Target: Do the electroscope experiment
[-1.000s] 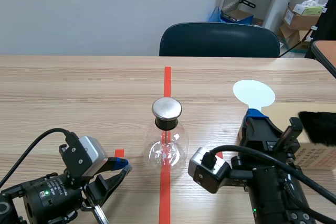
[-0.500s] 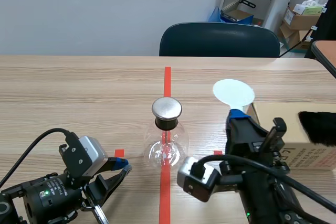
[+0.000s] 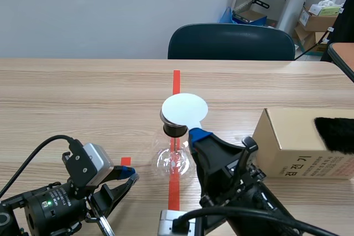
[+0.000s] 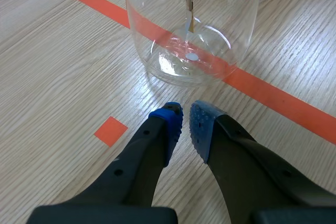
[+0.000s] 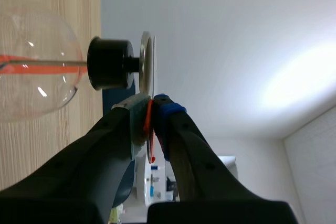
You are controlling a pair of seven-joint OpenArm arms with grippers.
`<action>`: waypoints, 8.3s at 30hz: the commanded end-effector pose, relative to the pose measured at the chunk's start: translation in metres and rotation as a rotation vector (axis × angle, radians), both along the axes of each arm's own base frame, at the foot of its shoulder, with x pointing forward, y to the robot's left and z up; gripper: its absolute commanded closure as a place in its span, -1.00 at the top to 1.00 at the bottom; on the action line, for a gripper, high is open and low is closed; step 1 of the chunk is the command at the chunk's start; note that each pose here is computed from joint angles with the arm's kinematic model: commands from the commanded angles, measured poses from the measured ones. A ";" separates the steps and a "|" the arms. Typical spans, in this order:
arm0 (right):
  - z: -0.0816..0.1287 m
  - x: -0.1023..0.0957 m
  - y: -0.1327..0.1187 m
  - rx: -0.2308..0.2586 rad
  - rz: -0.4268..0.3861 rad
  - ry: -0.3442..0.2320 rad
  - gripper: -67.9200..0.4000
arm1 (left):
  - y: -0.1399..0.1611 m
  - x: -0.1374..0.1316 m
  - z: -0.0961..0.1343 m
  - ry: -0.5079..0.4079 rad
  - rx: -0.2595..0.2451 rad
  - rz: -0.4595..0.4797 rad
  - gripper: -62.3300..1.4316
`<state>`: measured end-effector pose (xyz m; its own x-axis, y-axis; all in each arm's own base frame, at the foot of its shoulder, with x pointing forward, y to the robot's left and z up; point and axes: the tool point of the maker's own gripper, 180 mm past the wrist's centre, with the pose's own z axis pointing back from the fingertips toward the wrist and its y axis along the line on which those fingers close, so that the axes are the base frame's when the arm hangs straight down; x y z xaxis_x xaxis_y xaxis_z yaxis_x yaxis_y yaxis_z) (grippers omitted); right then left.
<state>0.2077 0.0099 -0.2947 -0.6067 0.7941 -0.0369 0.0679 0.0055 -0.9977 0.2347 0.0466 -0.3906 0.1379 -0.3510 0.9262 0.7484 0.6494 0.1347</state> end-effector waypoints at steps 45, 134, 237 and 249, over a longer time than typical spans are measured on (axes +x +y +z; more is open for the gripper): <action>0.006 -0.002 0.006 -0.004 0.052 -0.030 -0.96 | -0.004 0.004 0.009 -0.025 -0.026 0.000 -0.68; 0.017 0.037 -0.079 0.063 -0.473 -0.061 -0.96 | -0.003 0.004 0.009 -0.025 -0.025 0.000 -0.68; 0.014 0.023 -0.034 0.033 -0.213 -0.058 -0.96 | -0.003 0.004 0.009 -0.024 -0.025 0.000 -0.68; 0.012 -0.002 0.005 0.008 0.044 -0.061 -0.96 | -0.003 0.004 0.009 -0.023 -0.024 -0.001 -0.68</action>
<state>0.2025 0.0158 -0.2893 -0.6390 0.7675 -0.0510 0.0998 0.0170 -0.9949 0.2347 0.0466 -0.3906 0.1379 -0.3510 0.9262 0.7484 0.6494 0.1347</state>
